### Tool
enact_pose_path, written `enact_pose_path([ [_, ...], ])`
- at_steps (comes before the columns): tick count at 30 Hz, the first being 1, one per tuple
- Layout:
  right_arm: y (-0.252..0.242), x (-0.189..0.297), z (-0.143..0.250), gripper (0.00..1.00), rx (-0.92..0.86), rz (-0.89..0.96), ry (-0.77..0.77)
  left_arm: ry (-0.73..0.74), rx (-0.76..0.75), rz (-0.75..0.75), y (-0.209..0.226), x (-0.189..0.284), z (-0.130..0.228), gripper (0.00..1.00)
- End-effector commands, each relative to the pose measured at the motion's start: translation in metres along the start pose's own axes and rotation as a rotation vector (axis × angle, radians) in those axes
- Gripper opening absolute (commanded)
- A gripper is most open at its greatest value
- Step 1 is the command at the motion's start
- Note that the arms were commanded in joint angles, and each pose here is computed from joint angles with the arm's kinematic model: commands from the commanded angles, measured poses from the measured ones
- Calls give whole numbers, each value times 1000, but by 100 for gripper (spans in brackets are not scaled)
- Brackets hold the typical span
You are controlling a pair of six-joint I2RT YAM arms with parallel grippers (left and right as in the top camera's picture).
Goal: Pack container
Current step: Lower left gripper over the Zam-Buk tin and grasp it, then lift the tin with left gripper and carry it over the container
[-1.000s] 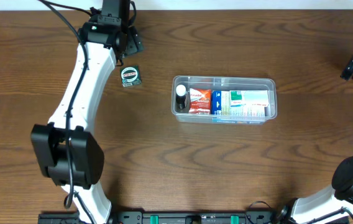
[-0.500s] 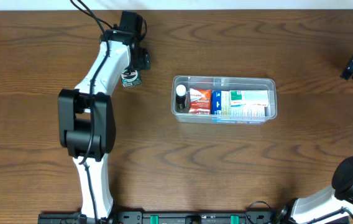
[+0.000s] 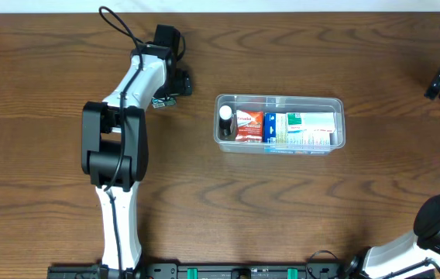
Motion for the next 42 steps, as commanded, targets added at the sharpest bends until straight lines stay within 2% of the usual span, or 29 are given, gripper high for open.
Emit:
enact_pose_path([
  [1, -1, 9, -2, 99, -15, -4, -28, 41, 89, -2, 10, -9, 5, 98],
  [4, -1, 9, -2, 99, -15, -4, -28, 56, 157, -11, 14, -9, 6, 99],
  [9, -1, 9, -2, 99, -15, -4, -28, 64, 175, -11, 14, -9, 8, 98],
  [11, -1, 9, -2, 99, -15, -4, -28, 65, 175, -11, 14, -9, 8, 93],
  [16, -1, 9, -2, 99, -15, -4, -28, 70, 174, -9, 14, -9, 8, 70],
  [24, -1, 9, -2, 99, -15, -4, -28, 67, 174, -9, 15, -4, 8, 63],
  [28, -1, 9, -2, 99, -15, -4, -28, 29, 181, 7, 16, 17, 2, 57],
  [42, -1, 9, -2, 99, -15, -4, -28, -169, 196, 95, 26, 146, -5, 55],
])
Point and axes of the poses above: each gripper's point midway between its finger pads, its own x axis back along the fingers, its own y axis along the line the jaws close on, z = x × y, the point moved 7 cm from there along x, back along the fingers, and after that the axes turned 1 degree about x, right-handed, at the moved point
